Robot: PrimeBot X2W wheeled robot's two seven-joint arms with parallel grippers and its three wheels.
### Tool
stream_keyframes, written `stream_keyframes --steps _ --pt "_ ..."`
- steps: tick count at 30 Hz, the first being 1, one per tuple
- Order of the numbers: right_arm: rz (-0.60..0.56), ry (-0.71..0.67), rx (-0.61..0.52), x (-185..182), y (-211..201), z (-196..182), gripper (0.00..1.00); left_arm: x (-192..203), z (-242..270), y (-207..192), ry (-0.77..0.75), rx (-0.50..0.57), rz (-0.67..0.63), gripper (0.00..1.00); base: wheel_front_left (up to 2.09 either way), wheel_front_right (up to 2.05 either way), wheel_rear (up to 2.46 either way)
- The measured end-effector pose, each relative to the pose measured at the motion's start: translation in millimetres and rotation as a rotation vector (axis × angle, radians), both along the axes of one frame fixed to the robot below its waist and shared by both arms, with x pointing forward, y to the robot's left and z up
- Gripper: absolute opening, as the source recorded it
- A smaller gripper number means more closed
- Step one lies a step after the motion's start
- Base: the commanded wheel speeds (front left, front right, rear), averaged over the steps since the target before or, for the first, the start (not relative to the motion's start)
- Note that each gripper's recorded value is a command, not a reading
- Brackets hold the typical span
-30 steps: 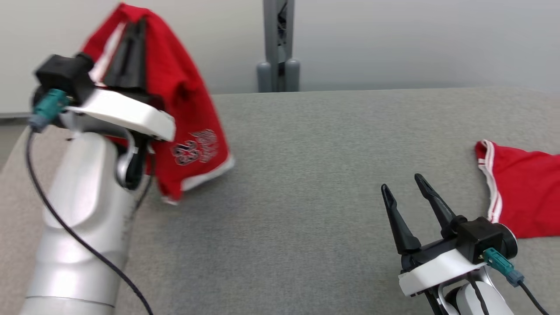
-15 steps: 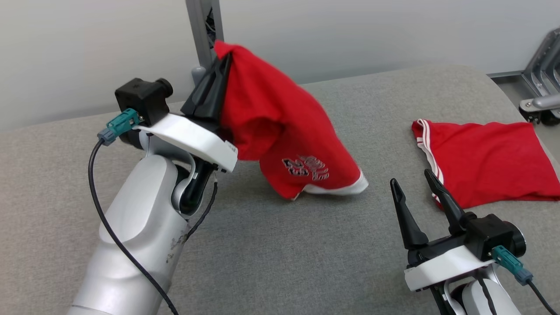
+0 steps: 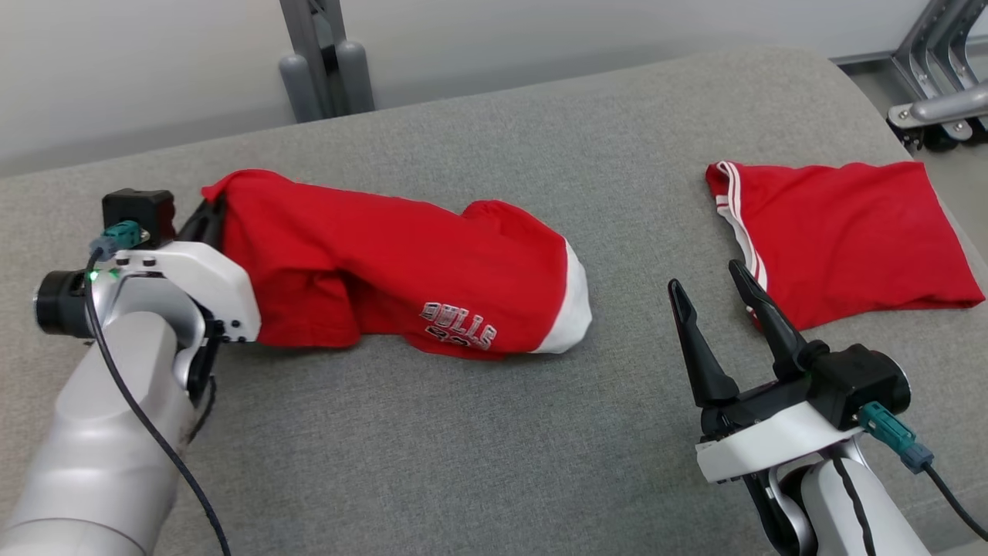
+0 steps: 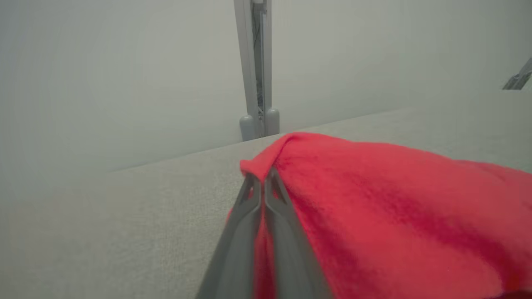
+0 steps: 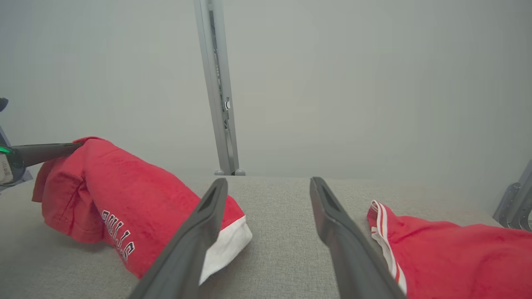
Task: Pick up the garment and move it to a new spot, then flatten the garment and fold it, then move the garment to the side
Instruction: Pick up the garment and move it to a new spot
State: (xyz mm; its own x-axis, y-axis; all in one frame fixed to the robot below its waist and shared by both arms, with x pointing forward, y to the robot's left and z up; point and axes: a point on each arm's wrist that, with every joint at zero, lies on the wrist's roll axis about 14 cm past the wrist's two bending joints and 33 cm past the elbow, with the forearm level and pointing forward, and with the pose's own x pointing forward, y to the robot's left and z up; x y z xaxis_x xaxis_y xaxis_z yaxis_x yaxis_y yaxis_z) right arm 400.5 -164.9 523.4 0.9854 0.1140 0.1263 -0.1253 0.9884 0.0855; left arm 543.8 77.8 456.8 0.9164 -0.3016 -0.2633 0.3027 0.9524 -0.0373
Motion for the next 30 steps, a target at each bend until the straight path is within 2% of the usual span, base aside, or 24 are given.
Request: stream_keyframes --steps 1,4,10,15,25,30 --pt "-0.001 0.005 0.000 1.1 -0.7 -1.6 1.00 2.1 -5.8 5.2 0.010 0.027 0.013 1.00 0.00 0.00 0.00" --pt "-0.004 0.018 0.003 3.0 -1.7 -6.3 1.00 7.9 -10.8 17.4 0.008 0.070 0.042 1.00 0.00 0.00 0.00" --pt "0.013 0.006 0.006 6.2 4.3 -2.6 1.00 8.7 6.9 34.1 -0.039 0.040 0.096 1.00 0.00 0.00 0.00" --pt "0.035 -0.012 -0.001 4.5 13.0 3.0 1.00 9.8 63.5 52.6 -0.211 -0.002 0.143 1.00 0.00 0.00 0.00" --pt "0.092 -0.043 -0.017 -2.7 33.3 11.7 1.00 -74.7 102.7 103.7 -0.436 -0.002 0.268 1.00 0.00 0.00 0.00" --pt "0.130 -0.072 -0.019 -5.7 46.3 21.1 1.00 -127.2 99.2 110.8 -0.463 -0.078 0.341 1.00 0.00 0.00 0.00"
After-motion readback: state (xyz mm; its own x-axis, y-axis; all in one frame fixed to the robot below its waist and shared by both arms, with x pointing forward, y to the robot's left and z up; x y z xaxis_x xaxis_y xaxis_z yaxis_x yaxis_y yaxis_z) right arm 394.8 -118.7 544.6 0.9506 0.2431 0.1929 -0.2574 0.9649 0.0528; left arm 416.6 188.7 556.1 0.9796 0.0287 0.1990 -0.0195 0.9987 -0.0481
